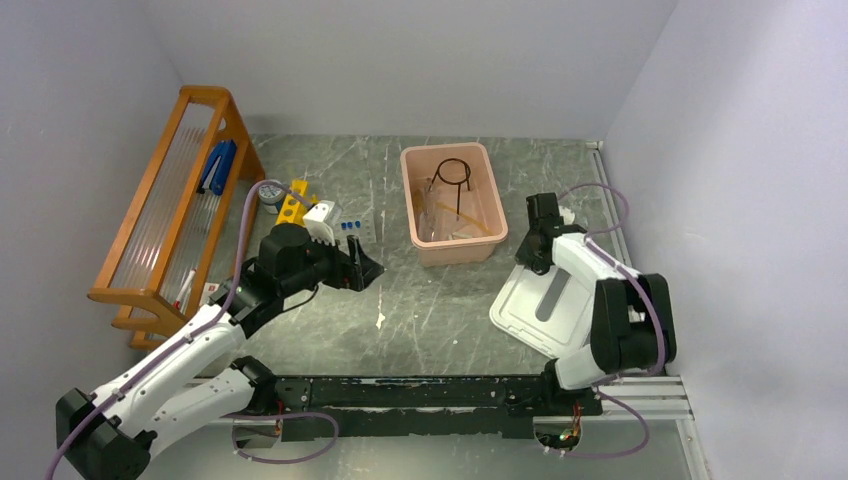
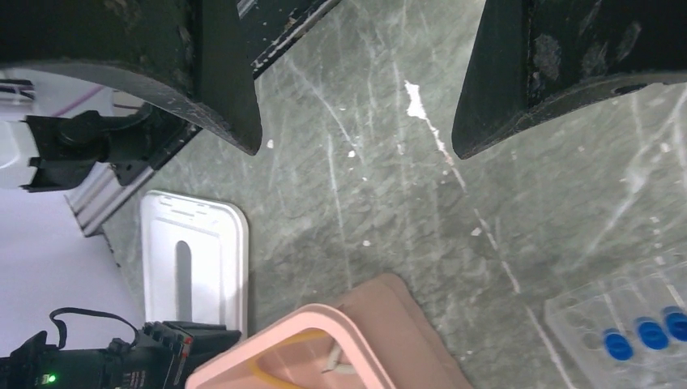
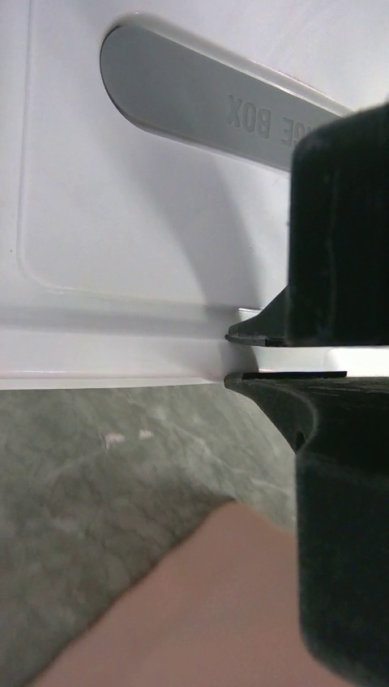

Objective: Organize the chemistry lab equipment

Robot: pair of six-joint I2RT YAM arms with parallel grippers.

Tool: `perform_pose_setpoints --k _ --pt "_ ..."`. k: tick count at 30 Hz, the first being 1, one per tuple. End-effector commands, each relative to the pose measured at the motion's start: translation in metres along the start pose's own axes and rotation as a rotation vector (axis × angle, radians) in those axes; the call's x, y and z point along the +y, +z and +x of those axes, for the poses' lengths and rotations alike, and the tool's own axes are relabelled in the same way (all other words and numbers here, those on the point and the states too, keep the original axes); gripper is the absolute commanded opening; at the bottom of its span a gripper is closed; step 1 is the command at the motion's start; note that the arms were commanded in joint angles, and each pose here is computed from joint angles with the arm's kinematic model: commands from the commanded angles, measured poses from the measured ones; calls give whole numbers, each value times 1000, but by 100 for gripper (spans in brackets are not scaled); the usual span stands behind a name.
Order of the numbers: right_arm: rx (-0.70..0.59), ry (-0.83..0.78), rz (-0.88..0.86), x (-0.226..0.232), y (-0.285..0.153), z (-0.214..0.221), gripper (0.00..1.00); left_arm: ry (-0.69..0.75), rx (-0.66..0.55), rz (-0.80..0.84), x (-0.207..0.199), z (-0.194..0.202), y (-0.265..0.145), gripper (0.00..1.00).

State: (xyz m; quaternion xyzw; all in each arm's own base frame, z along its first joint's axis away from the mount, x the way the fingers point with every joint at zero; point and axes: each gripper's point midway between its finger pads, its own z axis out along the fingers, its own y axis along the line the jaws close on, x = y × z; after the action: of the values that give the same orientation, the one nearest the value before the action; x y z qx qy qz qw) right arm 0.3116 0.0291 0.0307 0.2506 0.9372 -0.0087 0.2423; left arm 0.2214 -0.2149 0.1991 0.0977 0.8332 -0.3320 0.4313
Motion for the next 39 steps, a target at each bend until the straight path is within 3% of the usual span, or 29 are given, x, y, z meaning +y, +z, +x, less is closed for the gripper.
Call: perform_pose_setpoints --k 1,10,20,30,34,39 --pt "-127 43 -73 11 -38 -27 0 -47 -11 153 -29 -5 5 91" --pt "-259 91 -280 30 -106 -49 0 -175 -2 444 -93 9 14 90" --pt "-303 62 -449 44 -166 -54 0 -65 60 444 -148 25 47 89" --pt "-289 29 -662 65 -219 -45 0 31 125 491 -210 42 107 87" --pt "-283 13 -718 72 -232 -44 0 44 146 491 -222 44 125 80" --pt "-267 -9 -775 80 -240 -41 0 29 61 511 -230 30 128 73"
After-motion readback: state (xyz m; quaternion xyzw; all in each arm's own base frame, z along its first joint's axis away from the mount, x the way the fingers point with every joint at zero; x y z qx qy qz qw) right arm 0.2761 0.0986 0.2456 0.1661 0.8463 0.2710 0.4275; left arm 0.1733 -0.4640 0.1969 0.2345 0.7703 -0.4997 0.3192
